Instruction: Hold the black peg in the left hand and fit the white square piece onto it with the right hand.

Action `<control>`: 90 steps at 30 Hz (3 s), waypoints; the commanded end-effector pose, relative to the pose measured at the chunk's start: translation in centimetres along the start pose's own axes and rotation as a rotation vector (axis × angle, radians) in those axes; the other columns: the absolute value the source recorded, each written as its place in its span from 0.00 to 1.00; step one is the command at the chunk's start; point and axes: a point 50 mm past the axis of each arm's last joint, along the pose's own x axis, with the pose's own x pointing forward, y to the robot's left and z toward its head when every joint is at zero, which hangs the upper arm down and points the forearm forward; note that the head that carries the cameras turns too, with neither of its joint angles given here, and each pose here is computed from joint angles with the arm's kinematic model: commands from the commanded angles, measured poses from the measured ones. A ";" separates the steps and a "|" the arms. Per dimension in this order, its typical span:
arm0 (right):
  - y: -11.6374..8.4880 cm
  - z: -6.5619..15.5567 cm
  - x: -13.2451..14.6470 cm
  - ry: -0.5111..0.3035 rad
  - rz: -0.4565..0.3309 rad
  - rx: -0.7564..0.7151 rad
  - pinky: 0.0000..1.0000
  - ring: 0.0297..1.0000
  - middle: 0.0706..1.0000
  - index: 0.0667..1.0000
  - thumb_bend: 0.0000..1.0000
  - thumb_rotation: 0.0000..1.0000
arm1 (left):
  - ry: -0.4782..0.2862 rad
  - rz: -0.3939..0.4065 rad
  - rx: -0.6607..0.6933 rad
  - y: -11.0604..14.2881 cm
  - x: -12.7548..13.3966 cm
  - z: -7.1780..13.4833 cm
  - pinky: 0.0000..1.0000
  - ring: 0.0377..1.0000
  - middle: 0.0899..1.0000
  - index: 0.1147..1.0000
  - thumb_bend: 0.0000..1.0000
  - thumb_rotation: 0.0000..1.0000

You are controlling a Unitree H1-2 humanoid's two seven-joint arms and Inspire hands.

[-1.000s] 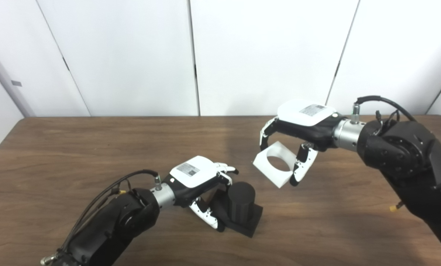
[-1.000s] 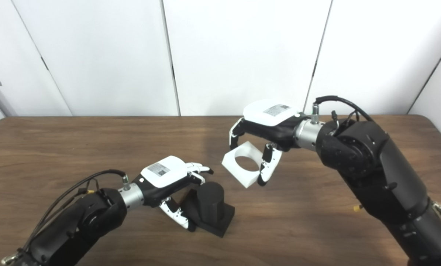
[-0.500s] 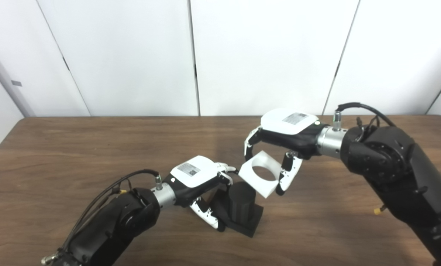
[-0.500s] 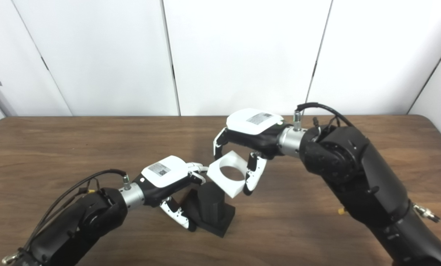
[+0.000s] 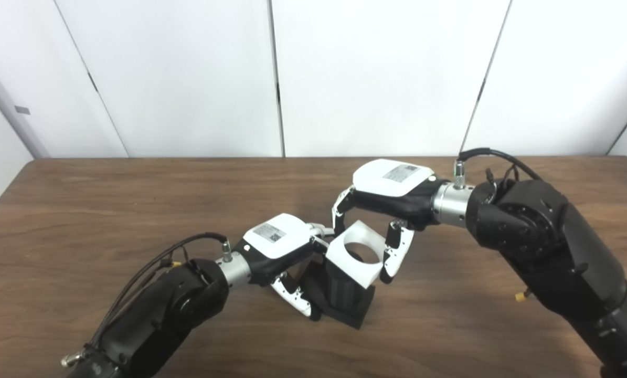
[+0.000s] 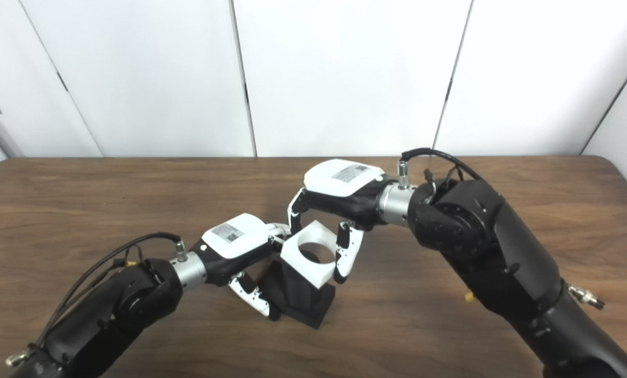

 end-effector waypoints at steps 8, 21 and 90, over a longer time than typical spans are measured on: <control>-0.5 0.6 0.7 -0.032 -0.030 -0.031 0.76 0.78 0.72 0.44 0.52 0.13 | 0.010 -0.157 0.006 -3.4 0.1 0.7 0.72 0.89 0.90 0.43 0.52 0.07; 1.1 0.6 1.2 -0.035 -0.014 0.015 0.79 0.79 0.73 0.44 0.52 0.13 | 0.006 -0.165 0.009 -3.2 0.4 1.2 0.73 0.90 0.91 0.43 0.52 0.08; 1.9 -7.1 -3.3 0.247 -0.304 0.274 0.58 0.69 0.72 0.68 0.66 0.08 | 0.020 -0.164 0.009 -3.0 -0.2 0.6 0.73 0.89 0.91 0.43 0.52 0.08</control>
